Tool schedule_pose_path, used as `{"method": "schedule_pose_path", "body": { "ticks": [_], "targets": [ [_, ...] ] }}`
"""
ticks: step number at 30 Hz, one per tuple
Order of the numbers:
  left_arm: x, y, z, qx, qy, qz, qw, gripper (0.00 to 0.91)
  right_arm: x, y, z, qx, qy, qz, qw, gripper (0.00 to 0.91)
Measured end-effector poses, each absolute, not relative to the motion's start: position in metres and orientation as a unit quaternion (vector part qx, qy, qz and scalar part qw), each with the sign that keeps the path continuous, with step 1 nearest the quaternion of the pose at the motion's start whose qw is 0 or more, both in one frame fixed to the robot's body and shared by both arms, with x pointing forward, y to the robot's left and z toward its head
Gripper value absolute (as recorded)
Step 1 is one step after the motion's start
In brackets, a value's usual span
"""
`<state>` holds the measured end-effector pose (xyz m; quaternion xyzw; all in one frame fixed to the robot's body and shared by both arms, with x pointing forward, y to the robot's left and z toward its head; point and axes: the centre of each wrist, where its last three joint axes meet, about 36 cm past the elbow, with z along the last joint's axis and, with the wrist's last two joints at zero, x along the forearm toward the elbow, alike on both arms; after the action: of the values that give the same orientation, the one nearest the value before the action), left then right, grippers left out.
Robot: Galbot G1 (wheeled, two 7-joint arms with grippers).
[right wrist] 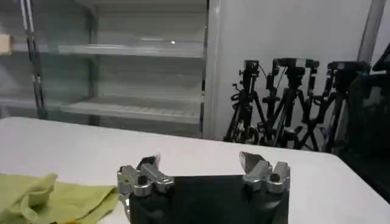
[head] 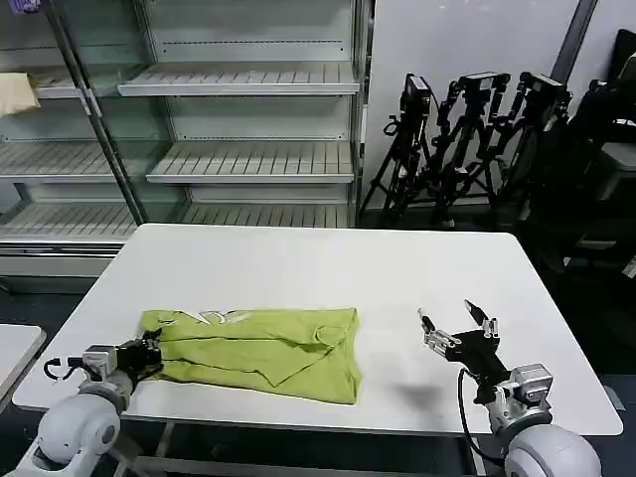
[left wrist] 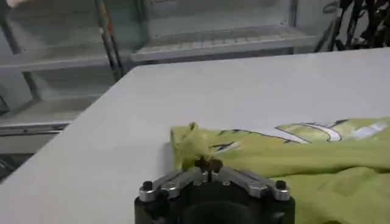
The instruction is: Fold and organize the clothes.
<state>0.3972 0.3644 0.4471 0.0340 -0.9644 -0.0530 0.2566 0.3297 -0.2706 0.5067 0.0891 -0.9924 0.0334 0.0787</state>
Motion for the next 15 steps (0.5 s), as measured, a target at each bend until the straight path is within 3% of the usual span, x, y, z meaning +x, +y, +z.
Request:
{"method": "schedule_pose_path", "body": {
  "ticks": [15],
  "targets": [
    [0.403,0.388,0.485,0.079,-0.967,-0.181,0.159,0.010,0.324,-0.271,0.517,0.085,-0.993,0.042,0.070,0.907]
  ]
}}
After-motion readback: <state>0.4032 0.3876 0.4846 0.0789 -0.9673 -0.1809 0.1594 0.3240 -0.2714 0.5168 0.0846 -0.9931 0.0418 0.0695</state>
